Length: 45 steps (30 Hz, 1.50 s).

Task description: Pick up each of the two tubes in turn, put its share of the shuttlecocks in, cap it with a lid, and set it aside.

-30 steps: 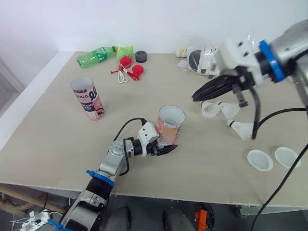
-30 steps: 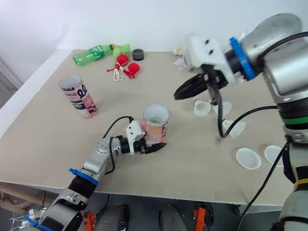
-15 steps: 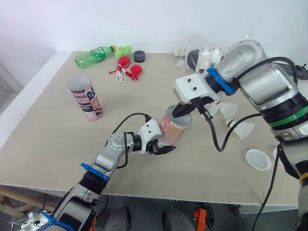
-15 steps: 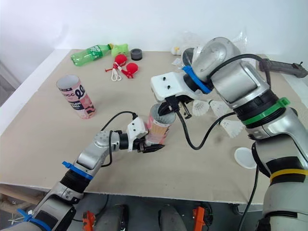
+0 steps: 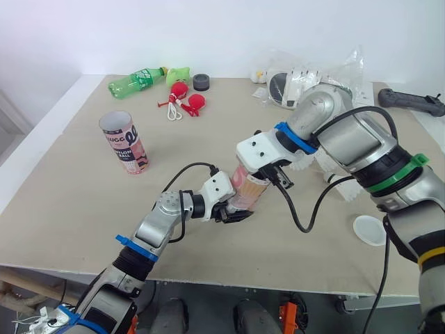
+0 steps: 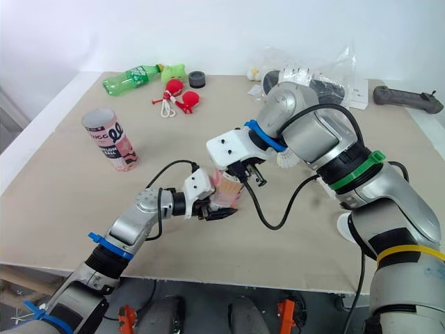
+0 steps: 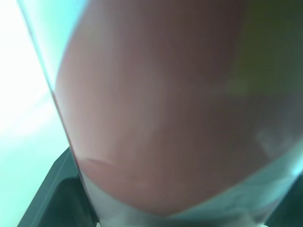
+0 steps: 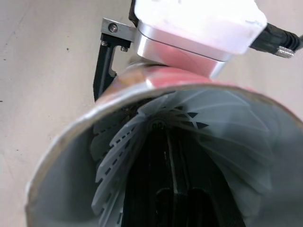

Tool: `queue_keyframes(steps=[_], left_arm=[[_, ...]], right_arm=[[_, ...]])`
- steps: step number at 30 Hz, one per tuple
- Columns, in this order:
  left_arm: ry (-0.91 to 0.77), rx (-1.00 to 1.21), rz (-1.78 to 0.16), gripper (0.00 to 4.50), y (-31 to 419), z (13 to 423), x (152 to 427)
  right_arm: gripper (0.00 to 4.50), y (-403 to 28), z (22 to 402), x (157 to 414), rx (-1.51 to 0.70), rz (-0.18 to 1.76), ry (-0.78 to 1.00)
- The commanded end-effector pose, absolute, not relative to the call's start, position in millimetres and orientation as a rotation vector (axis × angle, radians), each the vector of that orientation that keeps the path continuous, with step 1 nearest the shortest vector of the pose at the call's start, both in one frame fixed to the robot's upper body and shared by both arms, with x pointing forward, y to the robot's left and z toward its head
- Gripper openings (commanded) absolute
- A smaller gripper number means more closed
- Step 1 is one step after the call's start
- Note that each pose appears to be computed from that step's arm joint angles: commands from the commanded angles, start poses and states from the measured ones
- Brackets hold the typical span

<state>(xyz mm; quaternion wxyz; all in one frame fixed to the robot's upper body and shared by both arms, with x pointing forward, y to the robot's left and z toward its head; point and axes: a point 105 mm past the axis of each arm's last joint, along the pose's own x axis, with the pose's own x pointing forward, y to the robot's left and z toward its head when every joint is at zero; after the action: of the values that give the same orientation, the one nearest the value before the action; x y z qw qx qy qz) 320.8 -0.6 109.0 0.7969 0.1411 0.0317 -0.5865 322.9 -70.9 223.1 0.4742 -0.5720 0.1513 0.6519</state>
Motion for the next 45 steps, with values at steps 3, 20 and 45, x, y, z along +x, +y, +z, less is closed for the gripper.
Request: queue_keyframes(steps=[3, 20, 45], left_arm=[[0.107, 0.327, -1.281, 3.13, 0, 99, 316], [0.072, 0.271, -1.266, 3.13, -3, 98, 318], [-0.086, 0.087, -1.204, 3.13, -9, 109, 317]], right_arm=[[0.07, -73, 248, 313, -1.332, 1.61, 0.329], [0.07, -117, 329, 285, -1.115, 1.493, 0.136], [4.43, -345, 173, 282, -0.922, 0.905, 1.01]])
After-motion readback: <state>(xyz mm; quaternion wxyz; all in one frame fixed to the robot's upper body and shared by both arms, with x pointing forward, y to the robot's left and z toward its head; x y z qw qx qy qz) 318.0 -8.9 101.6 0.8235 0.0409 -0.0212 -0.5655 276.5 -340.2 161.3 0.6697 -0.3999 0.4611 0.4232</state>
